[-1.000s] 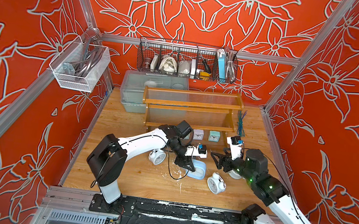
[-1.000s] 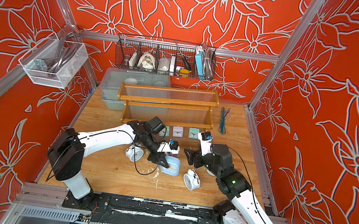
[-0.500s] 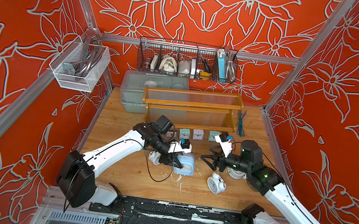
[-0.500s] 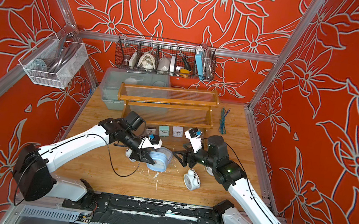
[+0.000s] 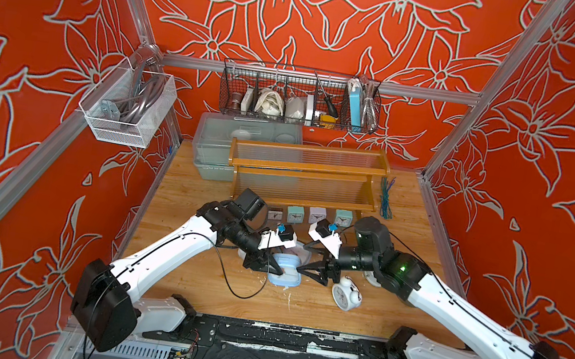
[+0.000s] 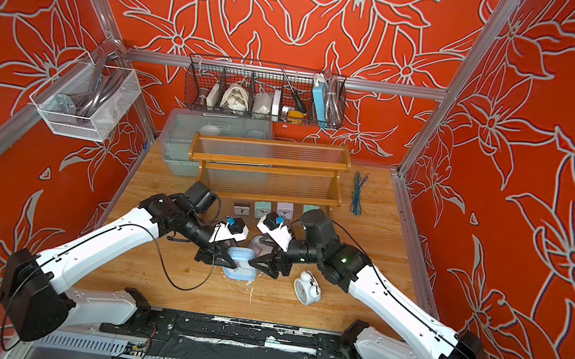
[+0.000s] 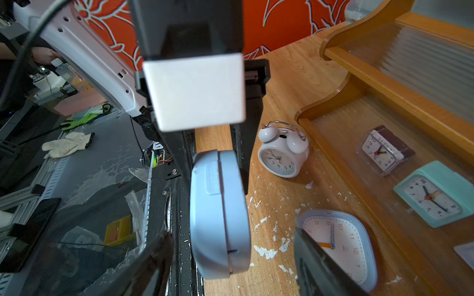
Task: Place the alarm clocks on the shelf by style
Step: Pick up the alarm from the center of the board.
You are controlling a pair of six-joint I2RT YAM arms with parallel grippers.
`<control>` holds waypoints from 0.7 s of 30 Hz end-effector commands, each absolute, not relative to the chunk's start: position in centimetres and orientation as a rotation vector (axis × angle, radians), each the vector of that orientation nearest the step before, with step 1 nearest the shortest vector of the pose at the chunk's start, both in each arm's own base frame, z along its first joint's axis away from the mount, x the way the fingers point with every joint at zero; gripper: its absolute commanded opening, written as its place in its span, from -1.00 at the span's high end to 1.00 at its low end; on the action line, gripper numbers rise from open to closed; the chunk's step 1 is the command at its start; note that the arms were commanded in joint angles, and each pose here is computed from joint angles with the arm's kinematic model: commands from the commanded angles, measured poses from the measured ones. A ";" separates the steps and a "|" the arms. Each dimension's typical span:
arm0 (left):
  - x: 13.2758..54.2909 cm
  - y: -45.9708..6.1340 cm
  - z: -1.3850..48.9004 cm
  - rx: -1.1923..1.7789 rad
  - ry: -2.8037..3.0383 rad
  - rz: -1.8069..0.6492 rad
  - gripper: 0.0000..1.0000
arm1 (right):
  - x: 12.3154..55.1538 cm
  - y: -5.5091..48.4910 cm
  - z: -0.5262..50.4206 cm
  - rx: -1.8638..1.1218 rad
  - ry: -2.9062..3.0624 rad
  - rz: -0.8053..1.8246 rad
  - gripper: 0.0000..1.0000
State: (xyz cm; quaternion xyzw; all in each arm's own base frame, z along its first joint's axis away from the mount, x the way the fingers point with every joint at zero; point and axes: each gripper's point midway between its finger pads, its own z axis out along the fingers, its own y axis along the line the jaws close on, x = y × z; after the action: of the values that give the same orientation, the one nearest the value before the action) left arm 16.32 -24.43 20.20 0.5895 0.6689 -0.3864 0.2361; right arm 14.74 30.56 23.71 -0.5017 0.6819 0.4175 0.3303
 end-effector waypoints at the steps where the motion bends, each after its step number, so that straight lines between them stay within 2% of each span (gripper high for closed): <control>1: 15.5 -24.4 21.4 1.580 1.814 -1.120 0.33 | 14.2 31.2 24.7 -1.367 1.726 1.113 -0.51; 12: 15.7 -24.4 21.3 1.565 1.823 -1.110 0.33 | 13.5 32.5 23.8 -1.415 1.730 1.164 -0.43; 21: 15.7 -24.4 21.0 1.556 1.832 -1.115 0.33 | 13.5 33.1 23.4 -1.427 1.725 1.178 -0.25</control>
State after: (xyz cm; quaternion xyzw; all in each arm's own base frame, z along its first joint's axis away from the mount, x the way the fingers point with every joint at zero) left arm 16.03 -24.33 20.20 0.5725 0.6803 -0.3938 0.2332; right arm 13.52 32.31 21.33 -0.5294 0.6737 0.4317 0.2818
